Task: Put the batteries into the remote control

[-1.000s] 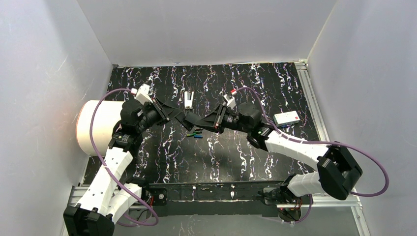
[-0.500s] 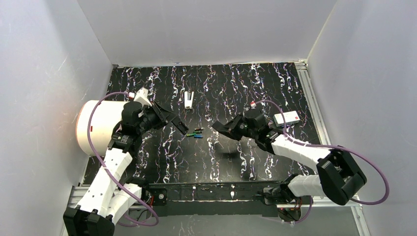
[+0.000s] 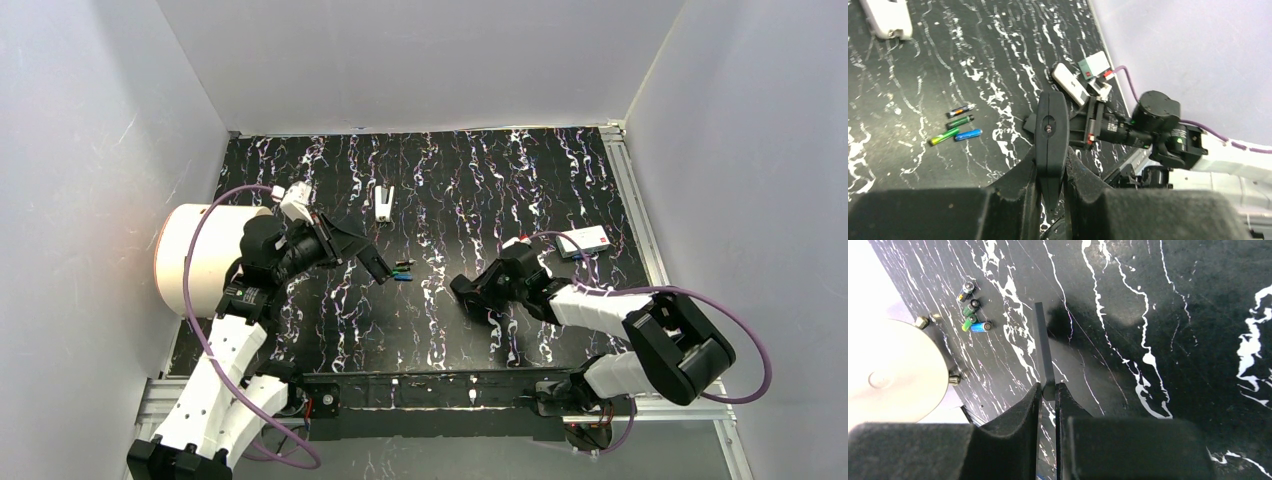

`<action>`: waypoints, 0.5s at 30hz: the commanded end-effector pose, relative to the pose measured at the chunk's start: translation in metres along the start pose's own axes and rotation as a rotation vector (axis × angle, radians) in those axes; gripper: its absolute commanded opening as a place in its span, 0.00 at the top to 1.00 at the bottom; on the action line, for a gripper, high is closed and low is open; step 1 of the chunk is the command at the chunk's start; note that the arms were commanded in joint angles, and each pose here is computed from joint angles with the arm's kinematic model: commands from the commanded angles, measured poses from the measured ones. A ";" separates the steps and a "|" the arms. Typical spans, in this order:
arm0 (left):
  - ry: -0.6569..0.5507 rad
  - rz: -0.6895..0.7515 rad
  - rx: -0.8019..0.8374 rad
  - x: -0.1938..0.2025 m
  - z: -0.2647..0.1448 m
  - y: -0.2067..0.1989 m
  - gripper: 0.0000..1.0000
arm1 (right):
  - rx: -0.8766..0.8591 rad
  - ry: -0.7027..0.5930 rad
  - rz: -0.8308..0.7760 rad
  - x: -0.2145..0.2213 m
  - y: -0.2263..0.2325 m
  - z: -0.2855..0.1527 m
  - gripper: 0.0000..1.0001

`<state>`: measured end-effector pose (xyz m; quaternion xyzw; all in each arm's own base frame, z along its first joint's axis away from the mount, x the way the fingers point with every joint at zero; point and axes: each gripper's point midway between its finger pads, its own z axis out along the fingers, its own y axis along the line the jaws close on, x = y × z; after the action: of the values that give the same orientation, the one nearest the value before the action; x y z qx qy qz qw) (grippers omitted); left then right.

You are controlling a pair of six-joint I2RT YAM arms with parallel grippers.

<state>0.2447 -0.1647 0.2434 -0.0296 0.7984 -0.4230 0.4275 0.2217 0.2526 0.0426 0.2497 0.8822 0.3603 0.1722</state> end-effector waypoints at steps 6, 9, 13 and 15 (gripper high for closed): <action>0.037 0.177 0.314 0.000 -0.012 -0.056 1.00 | 0.057 -0.022 0.008 0.000 -0.024 -0.001 0.86; 0.035 0.206 0.328 0.000 -0.015 -0.059 1.00 | 0.080 -0.021 0.007 0.001 -0.030 -0.004 0.71; 0.022 0.214 0.316 -0.002 -0.017 -0.059 1.00 | 0.096 -0.013 0.008 0.003 -0.032 -0.011 0.47; 0.014 0.213 0.307 -0.004 -0.016 -0.059 1.00 | 0.098 -0.018 0.004 0.002 -0.031 -0.017 0.39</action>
<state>0.2224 -0.1891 0.2764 0.0966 0.7444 -0.4907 0.4425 0.2087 0.2401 0.0322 0.2592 0.8892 0.3403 0.1624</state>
